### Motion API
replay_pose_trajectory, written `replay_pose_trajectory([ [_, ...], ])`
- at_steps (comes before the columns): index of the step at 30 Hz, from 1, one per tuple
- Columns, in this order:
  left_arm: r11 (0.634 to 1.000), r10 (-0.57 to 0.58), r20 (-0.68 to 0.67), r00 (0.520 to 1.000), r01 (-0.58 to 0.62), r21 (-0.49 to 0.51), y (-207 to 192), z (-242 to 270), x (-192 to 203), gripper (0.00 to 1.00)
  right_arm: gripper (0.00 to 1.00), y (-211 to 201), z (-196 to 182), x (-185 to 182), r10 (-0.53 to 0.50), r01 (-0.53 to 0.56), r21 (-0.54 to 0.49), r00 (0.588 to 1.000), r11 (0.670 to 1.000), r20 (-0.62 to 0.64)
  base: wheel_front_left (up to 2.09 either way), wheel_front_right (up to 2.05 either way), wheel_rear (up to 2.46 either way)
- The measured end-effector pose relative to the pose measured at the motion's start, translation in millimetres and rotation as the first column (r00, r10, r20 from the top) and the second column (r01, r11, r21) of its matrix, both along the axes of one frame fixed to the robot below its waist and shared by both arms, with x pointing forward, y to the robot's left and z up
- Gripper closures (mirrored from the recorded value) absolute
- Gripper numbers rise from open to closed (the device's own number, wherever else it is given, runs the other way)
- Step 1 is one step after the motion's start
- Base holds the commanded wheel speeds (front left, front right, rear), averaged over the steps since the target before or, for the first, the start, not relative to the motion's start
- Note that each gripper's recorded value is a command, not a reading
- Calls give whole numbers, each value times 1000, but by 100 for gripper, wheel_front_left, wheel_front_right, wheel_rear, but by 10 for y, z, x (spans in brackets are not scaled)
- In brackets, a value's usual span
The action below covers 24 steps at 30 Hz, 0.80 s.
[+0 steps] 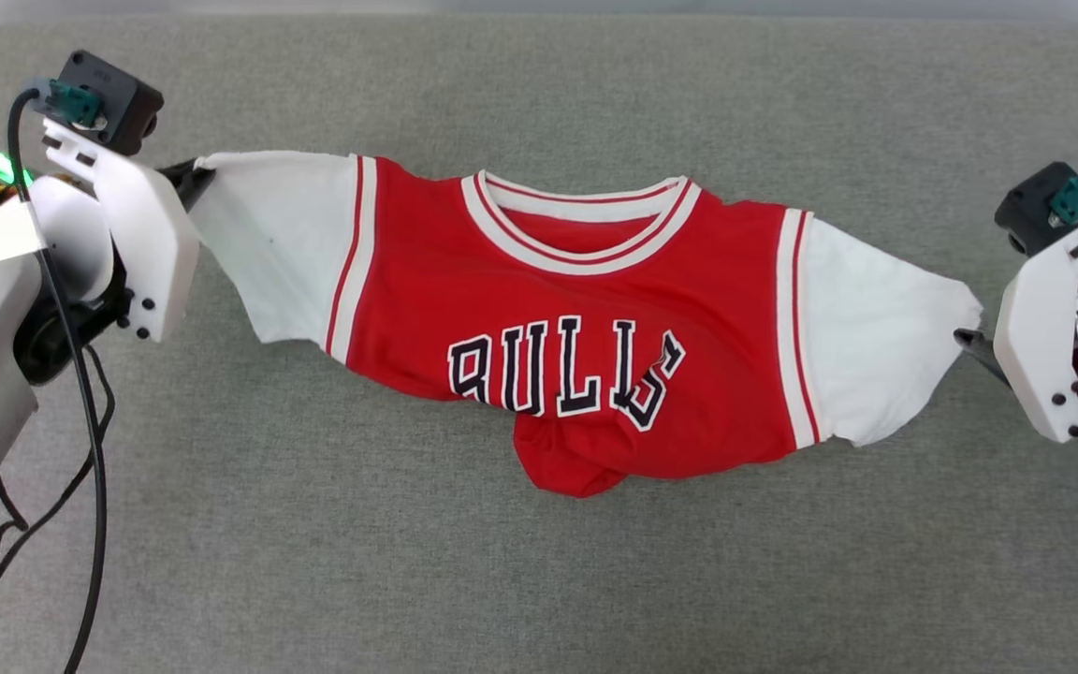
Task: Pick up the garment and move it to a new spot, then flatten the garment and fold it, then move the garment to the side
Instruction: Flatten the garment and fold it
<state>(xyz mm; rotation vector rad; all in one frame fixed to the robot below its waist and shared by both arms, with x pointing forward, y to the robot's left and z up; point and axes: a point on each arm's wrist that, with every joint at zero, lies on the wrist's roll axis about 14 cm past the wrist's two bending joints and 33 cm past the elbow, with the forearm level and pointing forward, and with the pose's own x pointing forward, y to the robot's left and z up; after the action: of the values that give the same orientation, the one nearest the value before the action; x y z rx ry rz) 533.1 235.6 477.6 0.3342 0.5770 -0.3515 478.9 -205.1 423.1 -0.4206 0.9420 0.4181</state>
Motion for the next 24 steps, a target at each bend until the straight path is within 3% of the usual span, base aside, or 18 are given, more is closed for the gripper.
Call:
replay_pose_trajectory([
  [7,1000,-10,7,1000,10,5,17,-73,64,100,0,95,-399,94,2,-9,-47,992,999,-129,0,0,0],
  [17,1000,-12,-17,1000,12,4,26,-207,68,100,0,162,-740,103,6,-18,-57,978,998,-207,0,0,0],
  [18,1000,-15,-18,1000,15,5,19,-211,65,100,100,164,-738,103,8,-19,-55,979,998,-204,0,0,0],
  [24,999,-33,13,999,34,-7,-48,-79,49,100,100,307,-592,134,46,-44,22,994,999,-97,0,0,0],
])
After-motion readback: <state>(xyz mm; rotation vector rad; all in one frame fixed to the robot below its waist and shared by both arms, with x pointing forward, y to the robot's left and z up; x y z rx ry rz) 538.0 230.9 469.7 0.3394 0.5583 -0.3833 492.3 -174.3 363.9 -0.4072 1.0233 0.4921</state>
